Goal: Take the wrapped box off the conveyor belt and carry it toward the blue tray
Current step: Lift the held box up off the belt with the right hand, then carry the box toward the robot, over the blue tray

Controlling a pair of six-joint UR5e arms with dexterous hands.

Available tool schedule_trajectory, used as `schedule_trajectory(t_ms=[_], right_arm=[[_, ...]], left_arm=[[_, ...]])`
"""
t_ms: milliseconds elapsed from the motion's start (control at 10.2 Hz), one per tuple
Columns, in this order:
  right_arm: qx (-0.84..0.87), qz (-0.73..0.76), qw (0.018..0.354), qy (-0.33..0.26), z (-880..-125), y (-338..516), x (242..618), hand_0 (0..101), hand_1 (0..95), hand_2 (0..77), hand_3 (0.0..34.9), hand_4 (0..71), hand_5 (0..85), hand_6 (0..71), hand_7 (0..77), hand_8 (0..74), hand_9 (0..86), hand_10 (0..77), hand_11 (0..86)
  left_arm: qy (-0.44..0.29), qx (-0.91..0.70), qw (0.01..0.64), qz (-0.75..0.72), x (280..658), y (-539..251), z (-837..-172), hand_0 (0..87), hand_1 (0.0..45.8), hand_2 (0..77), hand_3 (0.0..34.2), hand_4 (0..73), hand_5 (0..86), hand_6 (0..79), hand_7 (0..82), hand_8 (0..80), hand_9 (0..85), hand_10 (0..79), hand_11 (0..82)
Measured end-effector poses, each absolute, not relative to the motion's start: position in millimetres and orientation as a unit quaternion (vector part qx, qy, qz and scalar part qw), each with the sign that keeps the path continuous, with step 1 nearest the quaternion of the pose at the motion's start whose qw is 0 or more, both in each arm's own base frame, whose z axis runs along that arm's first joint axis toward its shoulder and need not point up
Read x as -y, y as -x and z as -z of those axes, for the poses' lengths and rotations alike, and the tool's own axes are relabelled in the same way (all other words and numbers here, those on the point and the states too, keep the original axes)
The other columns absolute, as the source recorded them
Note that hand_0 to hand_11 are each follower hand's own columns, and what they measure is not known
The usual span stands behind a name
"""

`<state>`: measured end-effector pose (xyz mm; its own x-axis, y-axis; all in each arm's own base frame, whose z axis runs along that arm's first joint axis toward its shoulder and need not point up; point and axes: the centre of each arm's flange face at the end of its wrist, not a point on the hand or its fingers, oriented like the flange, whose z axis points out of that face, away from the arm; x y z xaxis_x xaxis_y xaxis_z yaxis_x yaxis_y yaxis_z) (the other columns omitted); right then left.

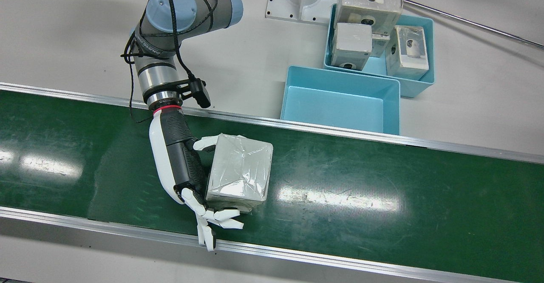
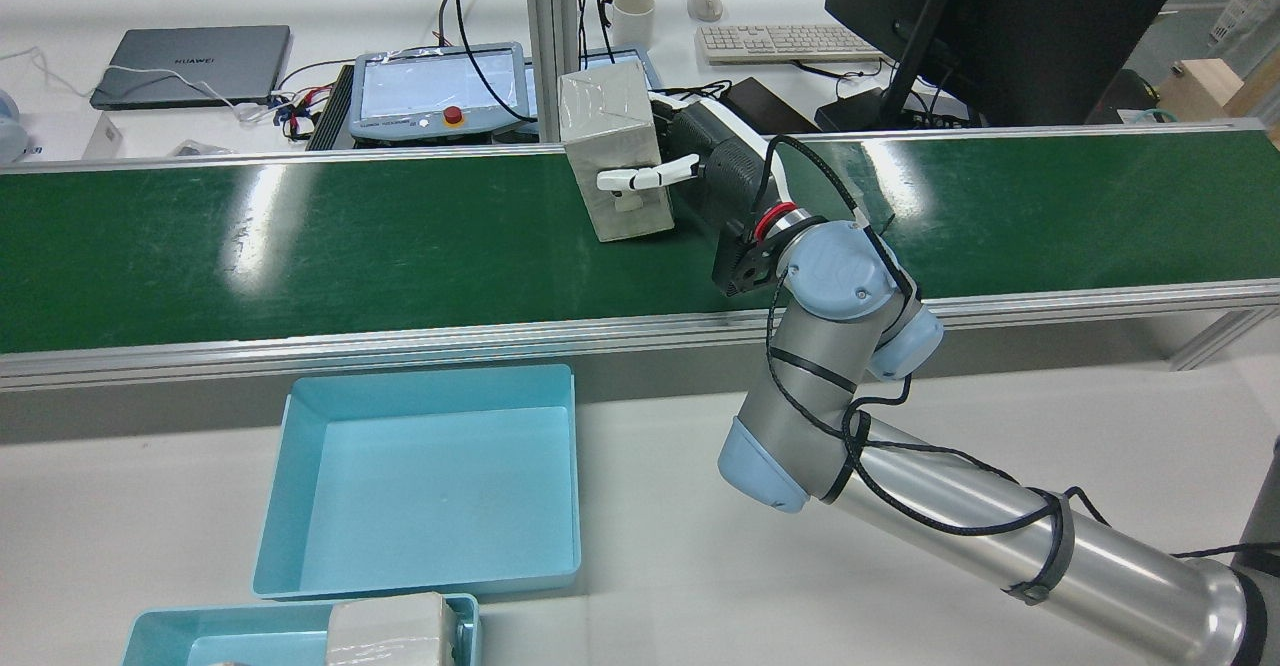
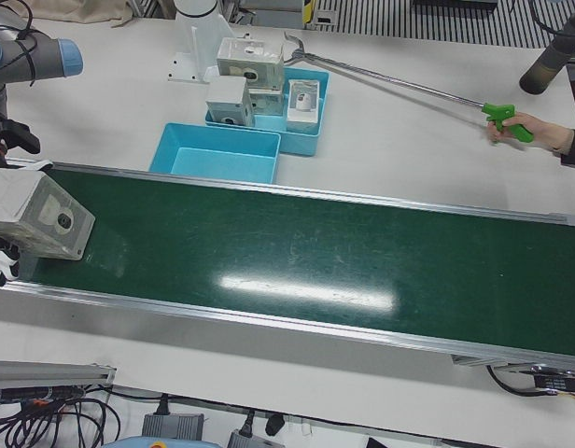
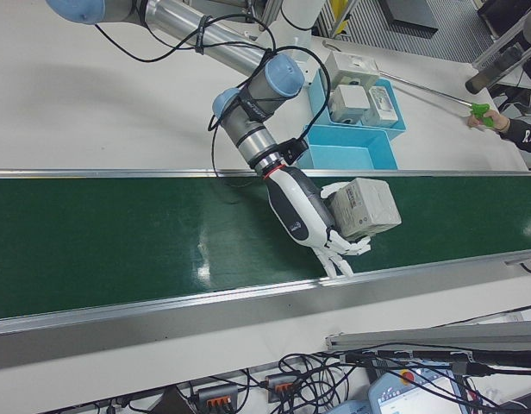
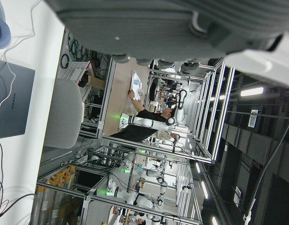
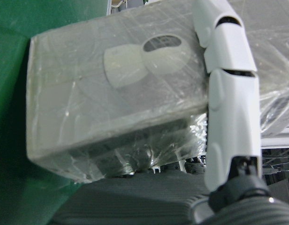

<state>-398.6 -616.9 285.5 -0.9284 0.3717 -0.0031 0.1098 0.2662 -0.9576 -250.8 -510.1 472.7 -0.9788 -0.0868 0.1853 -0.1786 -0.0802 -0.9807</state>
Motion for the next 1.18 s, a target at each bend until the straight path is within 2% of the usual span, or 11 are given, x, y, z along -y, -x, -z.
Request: schedule_trajectory(t_ms=[98,197,295,492,590,689,787,885,984,1082,1180], right_arm=[[0.784,-0.591,0.114,0.149,-283,397,617,51,18.0,23.5,0.0,19.6,40.9,25.1,28.9,21.3,3.8,0.0,10.4],[0.781,-0.596,0.116,0.146,-279,395,617,49,7.1,31.6,0.0,22.4,44.7,30.0,32.2,30.5,14.2,0.0,24.0],[0.778,-0.6,0.118,0.143,-272,392,618,46,3.3,35.5,0.0,23.5,46.9,33.8,34.4,38.7,23.5,0.0,36.5],[0.783,-0.595,0.112,0.143,-250,384,615,46,3.3,35.5,0.0,23.5,46.9,33.8,34.4,38.7,23.5,0.0,36.5],[0.789,-0.587,0.107,0.146,-233,379,612,43,2.2,35.5,0.0,24.0,47.5,37.6,36.0,50.2,33.8,19.1,50.2],[0.794,-0.58,0.103,0.15,-211,375,608,43,2.2,35.5,0.0,24.0,47.5,37.6,36.0,53.5,34.9,27.3,57.3],[0.799,-0.572,0.1,0.156,-184,373,604,43,2.2,35.5,0.0,24.0,47.5,37.6,36.0,53.5,34.9,27.3,57.3],[0.804,-0.563,0.099,0.165,-159,378,596,40,1.1,36.5,0.0,24.0,50.2,40.4,38.2,59.5,36.5,38.2,68.7],[0.806,-0.555,0.101,0.178,-138,389,584,40,1.1,36.5,0.0,24.0,50.2,40.4,38.2,59.5,36.5,38.2,68.7],[0.806,-0.55,0.107,0.192,-117,403,569,40,1.1,36.5,0.0,24.0,50.2,42.0,38.7,62.2,39.3,52.4,70.9],[0.802,-0.548,0.116,0.207,-96,418,553,41,1.1,36.5,0.0,24.5,50.7,42.5,39.3,63.3,39.3,59.5,70.4]], left_arm=[[-0.098,0.677,0.032,-0.728,510,251,-473,0.0,0.0,0.5,0.0,0.0,1.1,0.5,0.5,0.5,0.5,0.5,0.5],[-0.098,0.677,0.031,-0.728,510,251,-473,0.0,0.0,0.5,0.0,0.0,1.1,0.5,0.5,0.5,0.5,0.5,0.5],[-0.098,0.677,0.032,-0.728,510,251,-473,0.0,0.0,1.1,0.0,0.0,1.1,0.5,0.5,0.5,0.5,0.5,0.5],[-0.098,0.677,0.032,-0.728,510,251,-473,0.0,0.0,1.1,0.0,0.0,1.1,0.5,0.5,0.5,0.0,0.5,0.5],[-0.098,0.677,0.031,-0.728,510,251,-473,0.0,0.0,1.1,0.0,0.0,1.1,0.5,0.5,0.5,0.0,0.5,0.5],[-0.098,0.677,0.031,-0.728,510,251,-473,0.0,0.0,1.1,0.0,0.0,1.1,0.5,0.5,0.5,0.0,0.0,0.5],[-0.098,0.677,0.032,-0.728,510,251,-473,0.0,0.0,0.5,0.0,0.0,1.1,0.5,0.5,0.5,0.0,0.5,0.5],[-0.098,0.677,0.031,-0.728,510,251,-473,0.0,0.0,0.5,0.0,0.0,1.1,0.5,0.5,0.5,0.5,0.5,0.5],[-0.098,0.677,0.032,-0.728,510,251,-473,0.0,0.0,1.1,0.0,0.0,1.1,0.0,0.5,0.5,0.5,0.5,0.5],[-0.098,0.677,0.032,-0.728,510,251,-473,0.0,0.0,1.1,0.0,0.0,1.1,0.5,0.5,0.5,0.5,0.5,0.5],[-0.098,0.677,0.031,-0.728,510,251,-473,0.0,0.0,1.1,0.0,0.0,1.1,0.5,0.5,0.5,0.5,0.5,0.5]])
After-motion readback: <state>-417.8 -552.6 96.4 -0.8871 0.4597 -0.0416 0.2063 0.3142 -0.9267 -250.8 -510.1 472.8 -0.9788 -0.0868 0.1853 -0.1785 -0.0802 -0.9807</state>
